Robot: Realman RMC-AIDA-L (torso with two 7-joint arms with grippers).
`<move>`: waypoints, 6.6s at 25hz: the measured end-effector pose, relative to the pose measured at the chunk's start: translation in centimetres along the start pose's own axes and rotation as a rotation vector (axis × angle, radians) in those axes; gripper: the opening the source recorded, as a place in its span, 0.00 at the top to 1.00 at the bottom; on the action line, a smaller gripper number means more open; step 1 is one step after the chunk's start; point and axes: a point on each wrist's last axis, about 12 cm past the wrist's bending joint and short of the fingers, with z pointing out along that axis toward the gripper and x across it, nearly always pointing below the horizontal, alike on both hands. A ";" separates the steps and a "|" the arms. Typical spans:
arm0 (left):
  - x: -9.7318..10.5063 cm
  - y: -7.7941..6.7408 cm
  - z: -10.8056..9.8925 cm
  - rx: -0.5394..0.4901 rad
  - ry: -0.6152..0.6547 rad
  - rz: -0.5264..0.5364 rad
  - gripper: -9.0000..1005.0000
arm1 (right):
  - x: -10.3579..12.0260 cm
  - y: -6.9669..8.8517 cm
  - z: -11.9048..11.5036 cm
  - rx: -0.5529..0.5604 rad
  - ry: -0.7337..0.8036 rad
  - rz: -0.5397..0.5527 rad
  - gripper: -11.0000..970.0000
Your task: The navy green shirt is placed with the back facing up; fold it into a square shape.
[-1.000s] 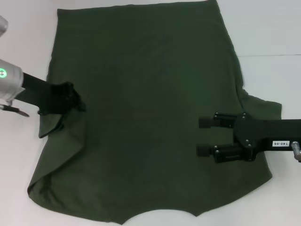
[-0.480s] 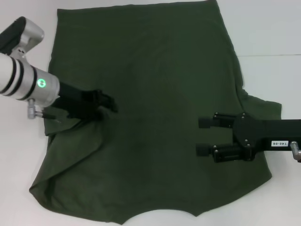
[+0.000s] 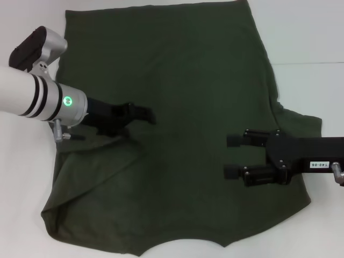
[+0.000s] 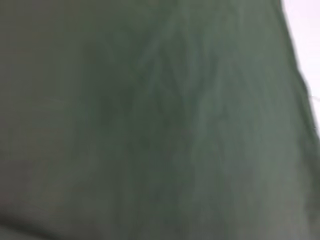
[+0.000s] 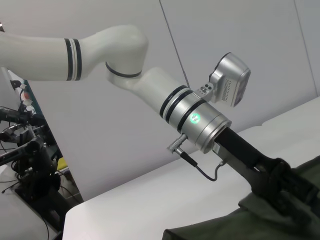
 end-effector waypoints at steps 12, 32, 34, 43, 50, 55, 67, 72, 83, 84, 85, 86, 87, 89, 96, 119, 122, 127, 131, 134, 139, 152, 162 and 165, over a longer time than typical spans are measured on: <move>-0.1 3.0 -3.8 0.133 -0.113 -0.079 0.13 | 0.0 0.0 0.1 -0.004 0.004 0.000 0.02; 3.5 12.4 -8.4 0.019 -0.296 -0.291 0.14 | -0.2 -0.2 0.0 0.011 0.009 -0.005 0.02; 3.7 12.6 -8.1 0.005 -0.296 -0.288 0.14 | -0.2 -0.3 0.0 0.012 0.009 -0.005 0.02; 3.6 12.2 -6.8 -0.010 -0.280 -0.263 0.14 | -0.1 -0.3 0.0 0.015 0.009 -0.003 0.02; 3.5 11.6 -6.2 -0.001 -0.265 -0.255 0.14 | 0.0 -0.2 0.1 0.016 0.008 -0.001 0.02; 3.5 11.5 -6.0 -0.006 -0.250 -0.247 0.14 | 0.0 -0.2 0.1 0.017 0.007 0.000 0.02; 2.9 10.2 -5.2 0.029 -0.236 -0.242 0.14 | 0.1 -0.3 0.1 0.022 0.008 0.002 0.02; 2.8 9.9 -4.5 0.022 -0.233 -0.238 0.14 | 0.1 -0.3 0.1 0.022 0.008 0.002 0.02; 3.1 10.2 -4.3 -0.006 -0.217 -0.252 0.14 | 0.1 -0.3 0.0 0.024 0.008 0.002 0.02; 3.1 10.2 -4.3 -0.005 -0.213 -0.253 0.14 | 0.1 -0.3 0.0 0.024 0.007 0.002 0.02; 3.1 10.2 -4.3 -0.005 -0.213 -0.253 0.14 | 0.1 -0.3 0.0 0.024 0.007 0.002 0.02; 3.2 10.1 -4.3 0.002 -0.209 -0.258 0.14 | 0.1 -0.3 0.0 0.025 0.006 0.002 0.02; 3.1 10.0 -4.3 0.005 -0.209 -0.260 0.14 | 0.0 -0.3 0.0 0.025 0.005 0.002 0.02; 3.0 9.8 -4.2 0.010 -0.207 -0.261 0.14 | 0.0 -0.3 0.1 0.024 0.005 0.001 0.02; 2.6 9.2 -3.9 0.018 -0.204 -0.250 0.14 | -0.1 -0.4 0.1 0.024 0.007 -0.002 0.02; -0.2 4.9 -3.8 0.336 -0.460 -0.198 0.14 | -0.3 -0.5 0.0 0.034 -0.013 0.009 0.02; 2.3 4.7 -4.7 0.469 -0.475 0.041 0.14 | -0.6 -0.8 -0.5 0.066 -0.044 0.029 0.02; 6.6 4.4 -5.7 0.602 -0.426 0.441 0.14 | -1.5 -1.7 -1.5 0.133 -0.094 0.115 0.02; 9.7 5.0 -6.0 0.633 -0.392 0.623 0.14 | -2.9 -2.6 -2.0 0.170 -0.080 0.197 0.02; 11.2 5.7 -5.8 0.611 -0.368 0.680 0.14 | -5.1 -3.7 -2.7 0.203 -0.016 0.320 0.02; 12.4 6.3 -5.9 0.579 -0.372 0.742 0.14 | -8.5 -5.3 -4.4 0.295 0.110 0.602 0.02; 11.3 6.0 -5.6 0.551 -0.384 0.783 0.14 | -7.7 -6.2 -9.7 0.634 0.286 0.941 0.02; 10.5 5.4 -4.9 0.525 -0.372 0.801 0.14 | -5.3 -6.8 -11.1 0.753 0.332 0.961 0.02; 10.4 5.3 -4.7 0.521 -0.364 0.802 0.14 | -4.5 -7.2 -10.9 0.768 0.337 0.946 0.02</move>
